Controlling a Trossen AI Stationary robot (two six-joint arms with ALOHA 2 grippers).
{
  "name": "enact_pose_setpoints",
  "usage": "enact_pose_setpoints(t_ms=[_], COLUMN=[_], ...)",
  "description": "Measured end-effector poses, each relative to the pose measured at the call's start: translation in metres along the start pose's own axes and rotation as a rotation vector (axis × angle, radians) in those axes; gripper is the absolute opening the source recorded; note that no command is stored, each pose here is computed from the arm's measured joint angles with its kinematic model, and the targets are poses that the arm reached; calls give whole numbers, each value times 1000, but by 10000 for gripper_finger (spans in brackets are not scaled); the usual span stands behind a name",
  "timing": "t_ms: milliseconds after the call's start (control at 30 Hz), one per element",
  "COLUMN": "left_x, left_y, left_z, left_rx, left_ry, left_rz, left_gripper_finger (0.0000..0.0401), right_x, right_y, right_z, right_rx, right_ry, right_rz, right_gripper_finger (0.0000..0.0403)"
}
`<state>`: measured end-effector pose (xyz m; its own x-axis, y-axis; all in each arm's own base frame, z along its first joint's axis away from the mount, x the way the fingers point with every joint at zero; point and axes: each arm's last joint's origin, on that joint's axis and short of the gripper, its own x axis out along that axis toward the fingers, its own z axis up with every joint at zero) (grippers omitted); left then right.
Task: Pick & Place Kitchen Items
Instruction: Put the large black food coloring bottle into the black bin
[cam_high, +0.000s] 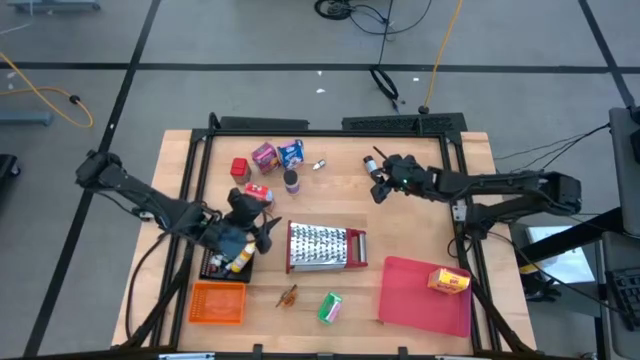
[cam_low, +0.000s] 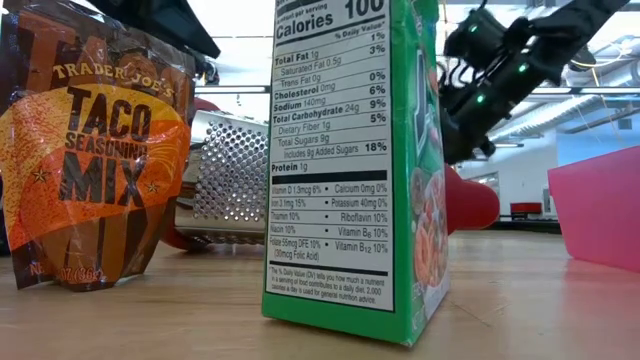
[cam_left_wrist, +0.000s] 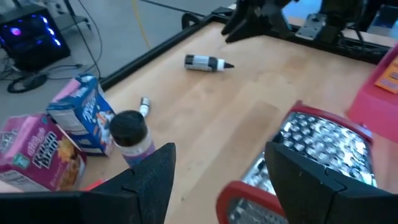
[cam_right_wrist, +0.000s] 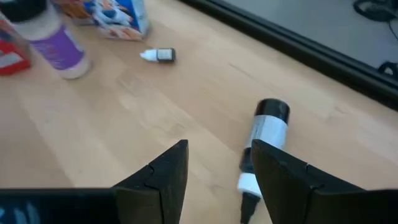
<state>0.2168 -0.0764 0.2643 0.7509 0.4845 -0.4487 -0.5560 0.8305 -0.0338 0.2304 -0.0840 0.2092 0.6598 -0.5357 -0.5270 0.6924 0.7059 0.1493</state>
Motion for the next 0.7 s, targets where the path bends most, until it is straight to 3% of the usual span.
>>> enact_pose_setpoints(t_ms=[600,700], left_x=[16,17], left_y=[12,12], left_z=[14,15], left_rx=[-50,-55], left_ry=[-43,-45], left_rz=[63,68], left_gripper_finger=[251,251], right_x=[51,58], right_y=[-30,-31], right_z=[-14,-17], right_rx=[28,47], right_ry=[153,160], right_rz=[-121,-92], right_gripper_finger=[169,169])
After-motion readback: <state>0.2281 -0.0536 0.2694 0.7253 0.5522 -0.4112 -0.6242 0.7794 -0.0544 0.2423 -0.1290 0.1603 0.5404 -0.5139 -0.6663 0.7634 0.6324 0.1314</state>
